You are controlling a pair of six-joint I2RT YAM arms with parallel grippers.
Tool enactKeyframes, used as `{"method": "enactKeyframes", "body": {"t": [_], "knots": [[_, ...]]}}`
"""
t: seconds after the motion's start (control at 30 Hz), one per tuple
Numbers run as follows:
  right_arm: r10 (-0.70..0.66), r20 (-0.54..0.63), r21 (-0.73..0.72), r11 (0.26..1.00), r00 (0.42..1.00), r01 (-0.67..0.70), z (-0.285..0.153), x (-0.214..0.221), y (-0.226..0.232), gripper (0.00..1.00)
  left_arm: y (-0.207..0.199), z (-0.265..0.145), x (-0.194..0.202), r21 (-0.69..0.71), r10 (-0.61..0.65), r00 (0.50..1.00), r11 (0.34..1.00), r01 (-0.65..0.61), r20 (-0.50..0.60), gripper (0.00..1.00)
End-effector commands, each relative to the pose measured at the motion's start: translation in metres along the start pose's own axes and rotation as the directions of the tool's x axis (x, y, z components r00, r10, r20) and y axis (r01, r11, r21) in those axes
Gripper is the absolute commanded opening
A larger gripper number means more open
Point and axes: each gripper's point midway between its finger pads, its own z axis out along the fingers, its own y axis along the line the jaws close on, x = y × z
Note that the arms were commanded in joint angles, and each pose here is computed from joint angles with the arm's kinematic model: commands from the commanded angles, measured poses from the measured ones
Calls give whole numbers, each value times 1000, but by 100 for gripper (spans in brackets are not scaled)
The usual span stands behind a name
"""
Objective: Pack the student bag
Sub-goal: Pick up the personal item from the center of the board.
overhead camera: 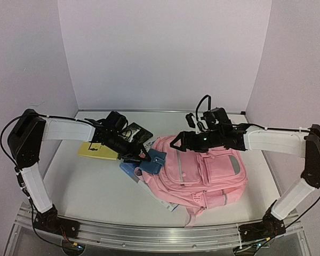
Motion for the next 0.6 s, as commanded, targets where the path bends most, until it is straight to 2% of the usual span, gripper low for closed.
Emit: {"method": "enactKeyframes", "body": {"t": [0.0, 0.2, 0.33, 0.47, 0.57], "knots": [[-61, -17, -44, 997, 998, 60, 6, -10, 12, 91, 3, -7, -8, -16, -57, 992, 998, 59, 109, 59], [-60, -31, -51, 997, 998, 58, 12, -8, 12, 91, 4, -9, -6, 22, -126, 979, 992, 124, 158, 61], [-57, -40, -46, 997, 998, 55, 14, -5, 9, 90, 5, -9, 0, 31, -164, 975, 986, 161, 153, 62], [-54, -43, -40, 998, 998, 52, 15, -2, 7, 90, 9, -7, 8, 43, -212, 968, 977, 208, 135, 54], [-51, -42, -38, 998, 998, 49, 15, -2, 6, 89, 9, -8, 12, 43, -225, 965, 974, 221, 132, 52]]}}
